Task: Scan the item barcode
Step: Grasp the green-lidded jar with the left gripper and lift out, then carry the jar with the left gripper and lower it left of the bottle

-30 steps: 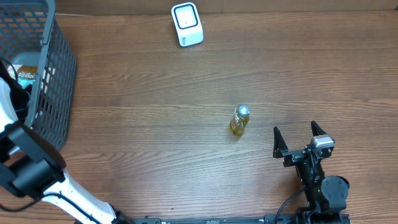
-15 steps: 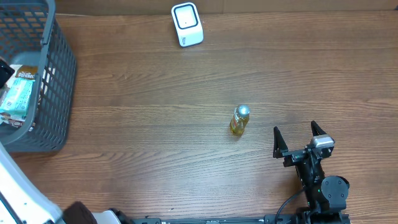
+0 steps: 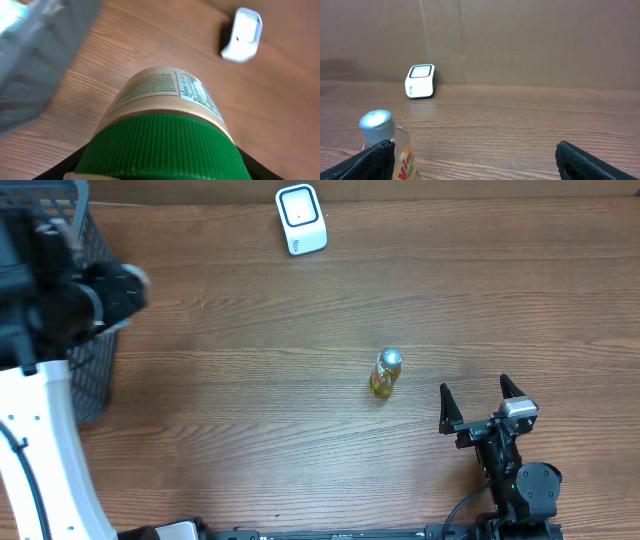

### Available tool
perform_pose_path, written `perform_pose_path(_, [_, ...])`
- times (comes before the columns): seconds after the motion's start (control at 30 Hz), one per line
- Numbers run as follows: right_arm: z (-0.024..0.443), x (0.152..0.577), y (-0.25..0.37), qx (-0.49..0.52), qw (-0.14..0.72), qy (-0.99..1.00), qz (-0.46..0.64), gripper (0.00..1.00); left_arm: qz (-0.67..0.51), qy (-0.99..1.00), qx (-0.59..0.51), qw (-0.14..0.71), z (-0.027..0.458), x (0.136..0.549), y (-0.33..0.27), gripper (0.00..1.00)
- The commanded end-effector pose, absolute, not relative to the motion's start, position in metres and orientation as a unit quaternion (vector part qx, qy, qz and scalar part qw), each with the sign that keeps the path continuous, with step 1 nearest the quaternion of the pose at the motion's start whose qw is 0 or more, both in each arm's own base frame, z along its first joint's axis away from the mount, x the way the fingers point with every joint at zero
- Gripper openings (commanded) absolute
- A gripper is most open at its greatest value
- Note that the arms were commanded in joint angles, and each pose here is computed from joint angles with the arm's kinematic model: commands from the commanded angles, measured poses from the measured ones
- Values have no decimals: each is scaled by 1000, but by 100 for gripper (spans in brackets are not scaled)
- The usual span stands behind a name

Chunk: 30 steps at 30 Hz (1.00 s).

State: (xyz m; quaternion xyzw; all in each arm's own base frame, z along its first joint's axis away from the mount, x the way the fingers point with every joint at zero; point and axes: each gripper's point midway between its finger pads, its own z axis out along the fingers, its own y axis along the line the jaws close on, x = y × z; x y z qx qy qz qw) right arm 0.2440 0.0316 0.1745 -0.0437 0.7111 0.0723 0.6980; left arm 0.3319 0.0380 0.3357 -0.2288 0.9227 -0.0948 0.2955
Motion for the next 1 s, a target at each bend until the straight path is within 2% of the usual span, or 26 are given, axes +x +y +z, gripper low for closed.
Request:
perform_pose_path(0.0, [172,244,31,-45,698,711,70,100,-90,933,-196,287,332,337,7,48])
perform_pose_path(0.3, [172,244,31,-45,698,711,70,100,-106,974,-107,169,259,334,-89,50])
perform_pose_path(0.57, [172,244,31,-45,698,711,70,100,-80,991,-95,50,158,320,-157,52])
perform_pose_path(0.77, [172,244,31,-45,698,711,70,100,-28,994,-102,4,97,309,-183,54])
perform_pose_path(0.97, [172,244,31,-45,698,711,70,100,-11,996,-88,-19,61,304,-205,55])
